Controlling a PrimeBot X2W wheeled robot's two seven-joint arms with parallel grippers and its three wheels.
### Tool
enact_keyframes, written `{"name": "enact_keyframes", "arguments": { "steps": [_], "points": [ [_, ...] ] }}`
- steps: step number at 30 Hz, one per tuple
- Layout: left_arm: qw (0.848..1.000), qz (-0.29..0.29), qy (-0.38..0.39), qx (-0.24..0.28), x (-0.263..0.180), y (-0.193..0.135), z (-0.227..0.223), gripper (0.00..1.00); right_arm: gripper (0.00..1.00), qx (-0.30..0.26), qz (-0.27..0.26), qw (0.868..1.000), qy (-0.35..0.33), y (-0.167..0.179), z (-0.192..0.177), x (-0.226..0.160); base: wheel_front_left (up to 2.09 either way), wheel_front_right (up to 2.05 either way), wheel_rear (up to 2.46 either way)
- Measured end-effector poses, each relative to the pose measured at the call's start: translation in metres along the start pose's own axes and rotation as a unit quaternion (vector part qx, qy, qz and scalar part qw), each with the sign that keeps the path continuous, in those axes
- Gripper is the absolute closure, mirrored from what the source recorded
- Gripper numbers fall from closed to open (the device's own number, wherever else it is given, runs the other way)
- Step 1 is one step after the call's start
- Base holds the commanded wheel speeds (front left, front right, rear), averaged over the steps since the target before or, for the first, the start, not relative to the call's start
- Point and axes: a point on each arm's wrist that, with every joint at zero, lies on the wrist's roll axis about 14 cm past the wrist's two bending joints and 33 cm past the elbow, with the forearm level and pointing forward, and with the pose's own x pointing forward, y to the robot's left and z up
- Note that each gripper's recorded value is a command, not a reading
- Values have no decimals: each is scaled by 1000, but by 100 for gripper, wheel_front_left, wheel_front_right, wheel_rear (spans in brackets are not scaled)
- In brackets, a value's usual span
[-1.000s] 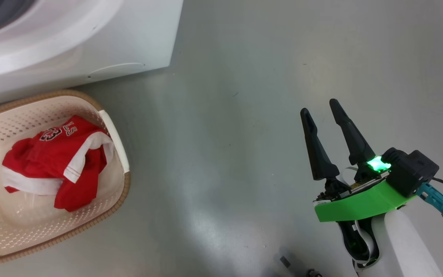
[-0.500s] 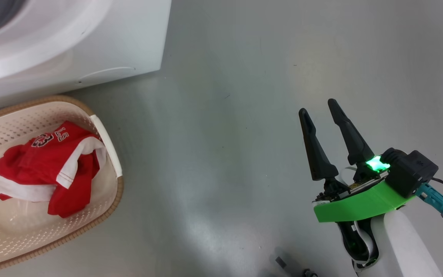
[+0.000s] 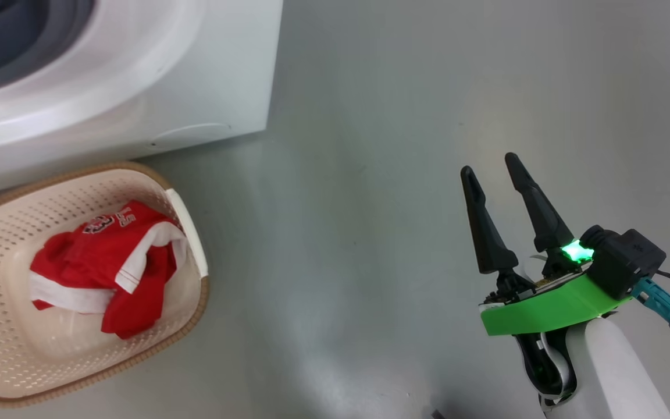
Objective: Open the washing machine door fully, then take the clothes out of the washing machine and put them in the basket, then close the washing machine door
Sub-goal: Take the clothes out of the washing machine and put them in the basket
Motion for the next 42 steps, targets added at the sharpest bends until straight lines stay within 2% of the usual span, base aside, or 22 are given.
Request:
{"name": "enact_keyframes", "arguments": {
  "steps": [3,6,13,19,30,34,36,42],
  "points": [
    [996,-5,-20,-82,-11,-3,9,100,0,0,4,1000,-6,3,5,-3,0,0,0],
    [989,-6,-35,-141,-24,2,12,100,0,2,5,1000,-3,6,5,-9,0,0,0],
    [970,4,-79,-232,-54,14,28,100,0,-6,18,1000,-18,15,19,-15,0,0,0],
    [952,-1,-133,-277,-81,16,52,100,0,-7,12,1000,-14,14,19,-30,0,0,0],
    [910,0,-221,-352,-130,28,80,100,0,-8,30,999,-27,27,27,-30,0,0,0],
    [891,2,-235,-389,-149,28,76,100,0,-14,37,999,-32,32,31,-31,0,0,0],
    [887,5,-239,-394,-154,30,74,100,0,-13,38,999,-30,33,30,-32,0,0,0],
    [863,12,-277,-423,-183,41,80,100,0,-9,44,999,-27,38,27,-36,0,0,0]
  ]
}}
